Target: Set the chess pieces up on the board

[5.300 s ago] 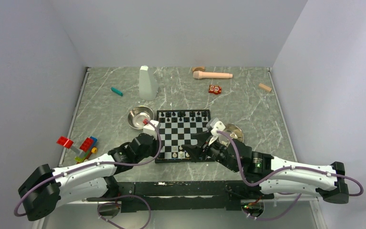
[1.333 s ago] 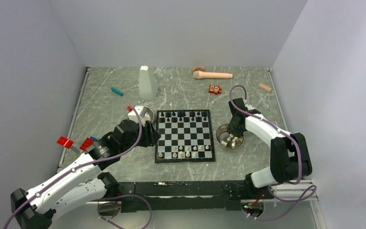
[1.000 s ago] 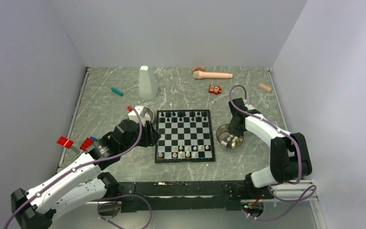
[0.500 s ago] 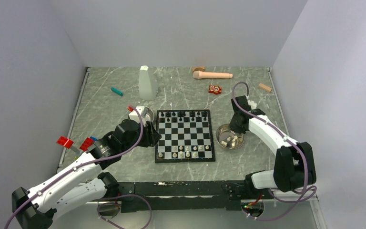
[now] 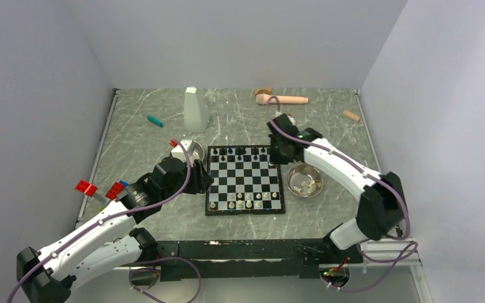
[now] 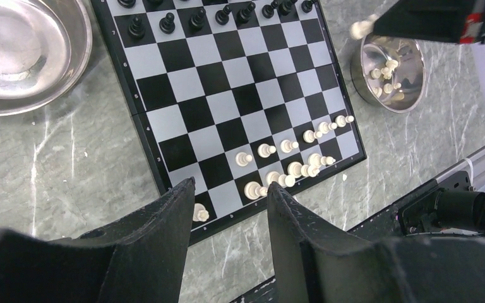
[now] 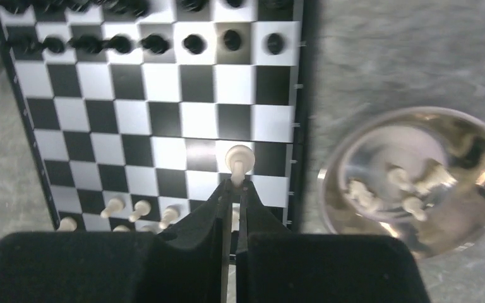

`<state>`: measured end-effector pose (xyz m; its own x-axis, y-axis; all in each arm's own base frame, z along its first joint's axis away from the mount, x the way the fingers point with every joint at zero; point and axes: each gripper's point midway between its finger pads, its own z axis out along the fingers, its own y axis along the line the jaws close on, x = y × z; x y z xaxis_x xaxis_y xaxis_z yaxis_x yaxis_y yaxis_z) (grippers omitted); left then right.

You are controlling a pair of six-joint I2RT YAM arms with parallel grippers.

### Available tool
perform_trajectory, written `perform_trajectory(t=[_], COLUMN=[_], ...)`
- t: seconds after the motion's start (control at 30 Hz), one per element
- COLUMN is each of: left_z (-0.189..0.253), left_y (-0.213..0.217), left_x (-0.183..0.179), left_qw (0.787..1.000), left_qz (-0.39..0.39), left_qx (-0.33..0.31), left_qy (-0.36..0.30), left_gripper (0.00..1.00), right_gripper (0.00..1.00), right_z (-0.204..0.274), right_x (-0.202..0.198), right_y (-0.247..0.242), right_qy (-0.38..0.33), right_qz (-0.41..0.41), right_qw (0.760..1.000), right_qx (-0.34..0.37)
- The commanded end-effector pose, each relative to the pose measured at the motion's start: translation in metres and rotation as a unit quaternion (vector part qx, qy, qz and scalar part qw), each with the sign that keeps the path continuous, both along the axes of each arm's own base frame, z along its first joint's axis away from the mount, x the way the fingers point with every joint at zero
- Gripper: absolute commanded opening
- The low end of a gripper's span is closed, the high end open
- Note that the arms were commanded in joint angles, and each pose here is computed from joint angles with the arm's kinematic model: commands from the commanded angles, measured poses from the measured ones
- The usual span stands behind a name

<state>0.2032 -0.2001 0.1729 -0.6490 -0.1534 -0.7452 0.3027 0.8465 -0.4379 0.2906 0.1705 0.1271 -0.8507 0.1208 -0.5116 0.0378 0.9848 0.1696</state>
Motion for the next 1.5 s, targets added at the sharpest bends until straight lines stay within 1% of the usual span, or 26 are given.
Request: perform_trajectory(t=[0.0, 0.2, 0.4, 0.67, 0.93, 1.07, 1.17, 1.3, 1.47], left_z=[0.008, 0.005, -0.006, -0.012, -0.027, -0.041, -0.051, -0.058, -0.057], left_y=[0.0, 0.006, 0.012, 0.03, 0.057, 0.075, 0.083, 0.089, 0.094], left_x=[0.002, 0.001, 0.005, 0.01, 0.012, 0.012, 0.011, 0.011, 0.013], left_qw=[1.0, 1.0, 0.998, 0.996, 0.99, 0.985, 0.981, 0.978, 0.978], left_qz=[0.004, 0.015, 0.028, 0.057, 0.107, 0.141, 0.152, 0.156, 0.158], left_qx=[-0.018, -0.021, -0.05, -0.064, -0.067, -0.065, -0.073, -0.086, -0.085], left_qy=[-0.012, -0.007, 0.018, 0.032, 0.057, 0.081, 0.101, 0.11, 0.106], left_gripper=[0.51, 0.51, 0.5, 0.5, 0.49, 0.49, 0.48, 0.47, 0.47], right_gripper=[0.0, 0.0, 0.0, 0.0, 0.0, 0.0, 0.0, 0.0, 0.0], right_z=[-0.007, -0.019, -0.024, -0.023, -0.021, -0.019, -0.021, -0.03, -0.041], right_x=[-0.014, -0.033, -0.051, -0.056, -0.057, -0.059, -0.066, -0.078, -0.087], right_y=[0.038, 0.075, 0.102, 0.139, 0.182, 0.2, 0.212, 0.219, 0.214], right_qy=[0.045, 0.068, 0.075, 0.071, 0.073, 0.076, 0.08, 0.088, 0.098], right_qz=[0.079, 0.141, 0.185, 0.225, 0.269, 0.287, 0.301, 0.308, 0.3], right_qw=[0.996, 0.988, 0.98, 0.972, 0.96, 0.955, 0.95, 0.947, 0.947], right_qx=[-0.022, -0.017, -0.001, 0.013, 0.002, -0.005, -0.012, -0.025, -0.057])
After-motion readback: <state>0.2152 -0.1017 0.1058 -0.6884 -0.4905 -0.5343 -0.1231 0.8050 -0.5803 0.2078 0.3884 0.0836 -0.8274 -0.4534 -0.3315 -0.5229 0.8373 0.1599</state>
